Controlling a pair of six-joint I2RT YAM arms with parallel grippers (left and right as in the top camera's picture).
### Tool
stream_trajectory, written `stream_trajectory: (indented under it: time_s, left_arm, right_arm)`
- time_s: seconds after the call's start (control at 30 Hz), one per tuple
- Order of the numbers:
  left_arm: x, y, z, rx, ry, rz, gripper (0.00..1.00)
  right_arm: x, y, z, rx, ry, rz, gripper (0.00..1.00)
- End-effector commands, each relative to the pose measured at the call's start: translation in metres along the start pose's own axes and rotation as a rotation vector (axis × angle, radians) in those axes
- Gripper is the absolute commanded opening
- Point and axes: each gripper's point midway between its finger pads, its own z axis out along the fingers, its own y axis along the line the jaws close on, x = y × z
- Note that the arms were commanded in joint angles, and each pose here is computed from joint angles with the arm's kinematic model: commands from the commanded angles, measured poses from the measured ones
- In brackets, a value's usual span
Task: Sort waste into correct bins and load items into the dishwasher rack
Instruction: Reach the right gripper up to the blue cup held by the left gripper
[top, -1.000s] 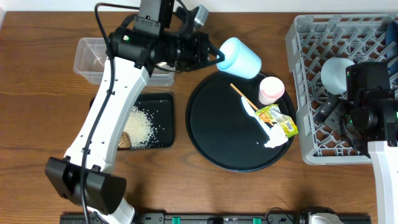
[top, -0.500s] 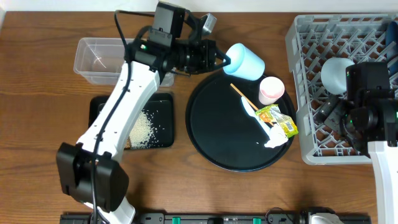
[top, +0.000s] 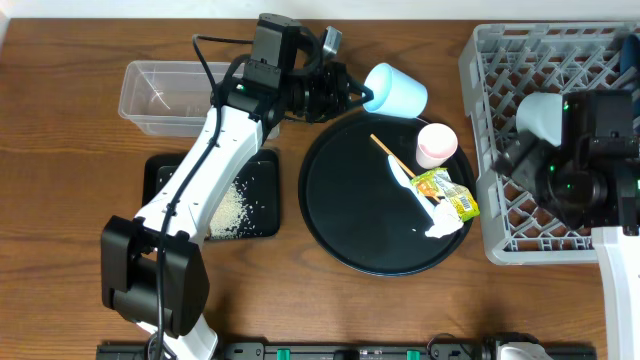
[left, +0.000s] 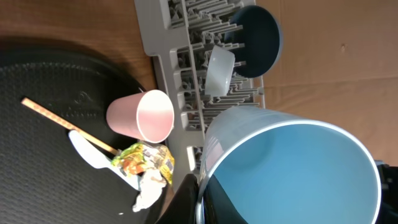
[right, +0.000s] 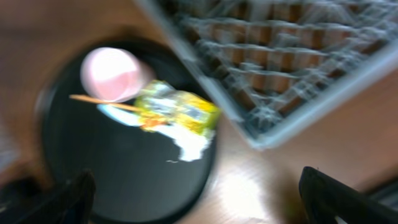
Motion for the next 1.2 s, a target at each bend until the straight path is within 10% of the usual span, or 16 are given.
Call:
stream_trajectory:
  time_s: [0.0,0.6,1.17]
  left_arm:
    - [0.002,-0.004,0.000,0.034,0.026,-0.078,0.06]
    - [-0.012,-0.049,-0.052,0.343,0.163,-0.165,0.06]
    - [0.010,-0.096,-0.026,0.407,0.235,-0.156,0.06]
  right_arm:
    - [0.012,0.047,-0.003,-0.263,0.094,-0.143,0.99]
    - [-0.031,0.144,-0.053,-1.240,0.391,-0.147,0.99]
    - [-0.029,0.167,-0.046,-1.274,0.541,-0.081,0.99]
